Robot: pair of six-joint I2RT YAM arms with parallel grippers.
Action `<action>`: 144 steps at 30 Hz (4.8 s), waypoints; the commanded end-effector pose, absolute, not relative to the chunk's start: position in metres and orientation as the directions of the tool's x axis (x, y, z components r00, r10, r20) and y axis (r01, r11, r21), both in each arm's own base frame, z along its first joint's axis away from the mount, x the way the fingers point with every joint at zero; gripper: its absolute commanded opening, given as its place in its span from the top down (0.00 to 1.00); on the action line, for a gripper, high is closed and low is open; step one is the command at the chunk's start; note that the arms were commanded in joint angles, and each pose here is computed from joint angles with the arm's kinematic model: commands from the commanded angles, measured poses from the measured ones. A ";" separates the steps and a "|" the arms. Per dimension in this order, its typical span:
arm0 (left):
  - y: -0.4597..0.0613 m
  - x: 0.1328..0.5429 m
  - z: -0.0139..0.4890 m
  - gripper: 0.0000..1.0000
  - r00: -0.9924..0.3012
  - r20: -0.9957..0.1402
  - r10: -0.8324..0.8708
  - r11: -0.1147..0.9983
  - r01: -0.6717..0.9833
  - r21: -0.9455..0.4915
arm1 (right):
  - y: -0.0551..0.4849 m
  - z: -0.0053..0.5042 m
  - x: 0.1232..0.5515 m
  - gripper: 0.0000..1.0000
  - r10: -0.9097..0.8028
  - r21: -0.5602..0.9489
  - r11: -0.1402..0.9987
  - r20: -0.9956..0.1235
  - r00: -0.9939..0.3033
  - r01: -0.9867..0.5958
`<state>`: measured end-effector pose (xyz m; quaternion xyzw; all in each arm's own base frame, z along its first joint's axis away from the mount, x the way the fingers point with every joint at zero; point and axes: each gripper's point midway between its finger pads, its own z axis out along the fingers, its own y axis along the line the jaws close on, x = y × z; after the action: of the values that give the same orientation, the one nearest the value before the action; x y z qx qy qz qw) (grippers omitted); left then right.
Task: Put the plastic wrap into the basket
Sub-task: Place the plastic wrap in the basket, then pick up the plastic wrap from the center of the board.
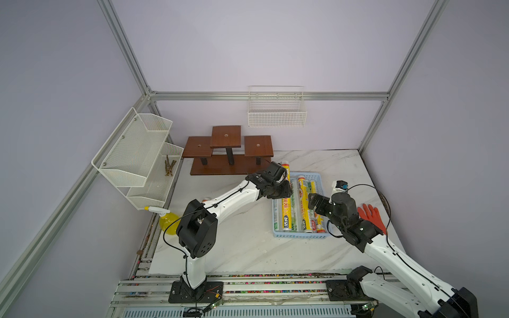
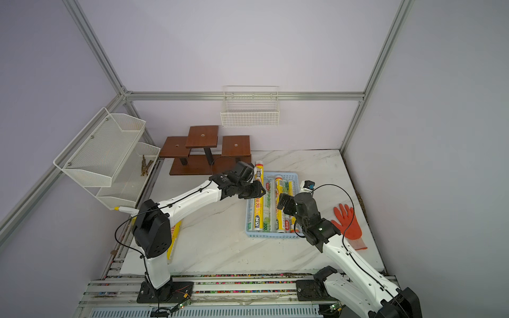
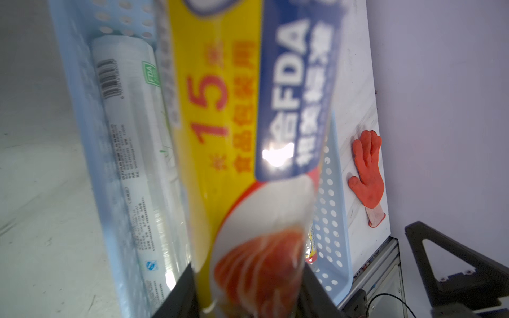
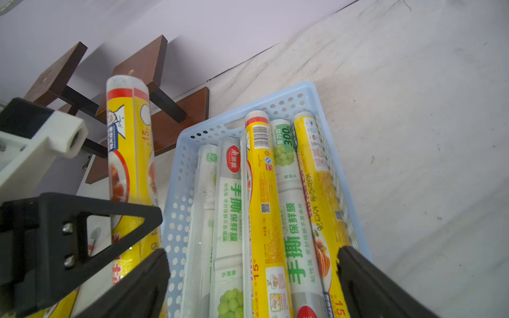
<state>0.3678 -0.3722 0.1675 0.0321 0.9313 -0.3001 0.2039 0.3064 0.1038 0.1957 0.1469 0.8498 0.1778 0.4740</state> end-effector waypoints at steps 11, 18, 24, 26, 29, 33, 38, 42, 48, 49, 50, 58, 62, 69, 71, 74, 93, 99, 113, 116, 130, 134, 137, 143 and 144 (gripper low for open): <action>-0.412 0.377 0.162 0.68 -0.953 -0.294 -0.077 0.735 0.145 -0.662 | 0.114 0.174 0.297 0.01 0.422 0.483 0.873 -0.686 -0.592 0.062; -0.408 0.371 0.161 0.69 -0.947 -0.319 -0.049 0.746 0.178 -0.642 | 0.116 0.169 0.292 0.01 0.422 0.492 0.868 -0.671 -0.610 0.059; -0.416 0.363 0.156 0.68 -0.933 -0.358 -0.027 0.727 0.228 -0.648 | 0.114 0.166 0.291 0.01 0.424 0.493 0.868 -0.673 -0.606 0.060; -0.420 0.363 0.151 0.68 -0.937 -0.347 -0.025 0.721 0.224 -0.656 | 0.116 0.165 0.292 0.01 0.418 0.492 0.869 -0.671 -0.612 0.054; -0.425 0.365 0.147 0.68 -0.941 -0.337 -0.025 0.717 0.218 -0.663 | 0.117 0.162 0.295 0.01 0.413 0.485 0.873 -0.670 -0.617 0.058; -0.426 0.368 0.141 0.67 -0.944 -0.330 -0.026 0.729 0.208 -0.653 | 0.120 0.162 0.299 0.01 0.408 0.482 0.874 -0.670 -0.620 0.054; -0.425 0.366 0.124 0.62 -0.960 -0.279 -0.011 0.757 0.174 -0.630 | 0.110 0.166 0.301 0.01 0.399 0.443 0.893 -0.696 -0.596 0.080; -0.420 0.366 0.108 0.59 -0.970 -0.245 -0.012 0.794 0.140 -0.592 | 0.106 0.170 0.299 0.01 0.406 0.443 0.892 -0.707 -0.579 0.085; -0.411 0.367 0.098 0.46 -0.973 -0.228 -0.021 0.835 0.108 -0.539 | 0.104 0.169 0.296 0.01 0.413 0.447 0.890 -0.706 -0.576 0.089; -0.412 0.366 0.097 0.46 -0.975 -0.220 -0.016 0.833 0.109 -0.542 | 0.104 0.168 0.296 0.01 0.412 0.446 0.890 -0.705 -0.578 0.091; -0.412 0.366 0.097 0.45 -0.976 -0.216 -0.016 0.833 0.107 -0.543 | 0.104 0.169 0.295 0.01 0.413 0.448 0.890 -0.704 -0.578 0.091; -0.404 0.365 0.122 0.42 -0.964 -0.264 -0.027 0.840 0.122 -0.529 | 0.104 0.172 0.295 0.01 0.418 0.453 0.887 -0.708 -0.569 0.088; -0.390 0.367 0.160 0.38 -0.930 -0.364 -0.048 0.840 0.159 -0.518 | 0.109 0.177 0.296 0.01 0.421 0.472 0.879 -0.706 -0.570 0.065; -0.319 0.369 0.201 0.37 -0.810 -0.577 -0.108 0.914 0.147 -0.378 | 0.153 0.209 0.297 0.01 0.413 0.601 0.782 -0.698 -0.585 -0.165; -0.285 0.366 0.203 0.37 -0.775 -0.619 -0.130 0.945 0.091 -0.313 | 0.175 0.223 0.296 0.01 0.398 0.644 0.714 -0.695 -0.599 -0.274; -0.235 0.358 0.203 0.36 -0.743 -0.655 -0.140 0.975 0.012 -0.222 | 0.203 0.236 0.296 0.01 0.380 0.701 0.612 -0.667 -0.640 -0.367; -0.028 0.286 0.146 0.18 -0.748 -0.582 -0.319 0.899 -0.434 0.066 | 0.352 0.205 0.277 0.01 0.000 0.592 0.578 -0.688 -0.726 -0.561; 0.002 0.270 0.118 0.13 -0.724 -0.494 -0.482 0.837 -0.547 -0.014 | 0.377 0.195 0.261 0.01 -0.063 0.615 0.523 -0.663 -0.746 -0.591; 0.021 0.260 0.064 0.05 -0.704 -0.343 -0.622 0.768 -0.634 -0.091 | 0.430 0.160 0.239 0.01 -0.200 0.610 0.489 -0.617 -0.761 -0.623; 0.016 0.261 0.057 0.05 -0.722 -0.310 -0.619 0.776 -0.623 -0.098 | 0.435 0.151 0.238 0.01 -0.210 0.598 0.506 -0.613 -0.762 -0.621; -0.021 0.260 0.035 0.18 -0.803 -0.156 -0.576 0.816 -0.551 -0.176 | 0.426 0.139 0.242 0.01 -0.222 0.555 0.572 -0.604 -0.765 -0.604; -0.021 0.256 0.027 0.22 -0.827 -0.140 -0.544 0.838 -0.531 -0.121 | 0.422 0.137 0.241 0.01 -0.233 0.543 0.584 -0.600 -0.765 -0.604; -0.022 0.256 0.020 0.23 -0.854 -0.107 -0.509 0.861 -0.504 -0.074 | 0.418 0.136 0.242 0.01 -0.235 0.532 0.595 -0.601 -0.764 -0.602; -0.017 0.264 0.017 0.30 -0.884 -0.103 -0.455 0.889 -0.457 -0.005 | 0.411 0.136 0.243 0.01 -0.238 0.511 0.615 -0.605 -0.760 -0.600; -0.017 0.264 0.017 0.31 -0.887 -0.102 -0.451 0.891 -0.453 -0.004 | 0.410 0.136 0.243 0.01 -0.236 0.508 0.618 -0.607 -0.759 -0.599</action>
<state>0.2559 -0.0171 0.0189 -0.2581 0.9651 0.0051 0.0432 0.2426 0.4154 0.1228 -0.2366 0.8681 0.3700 0.2311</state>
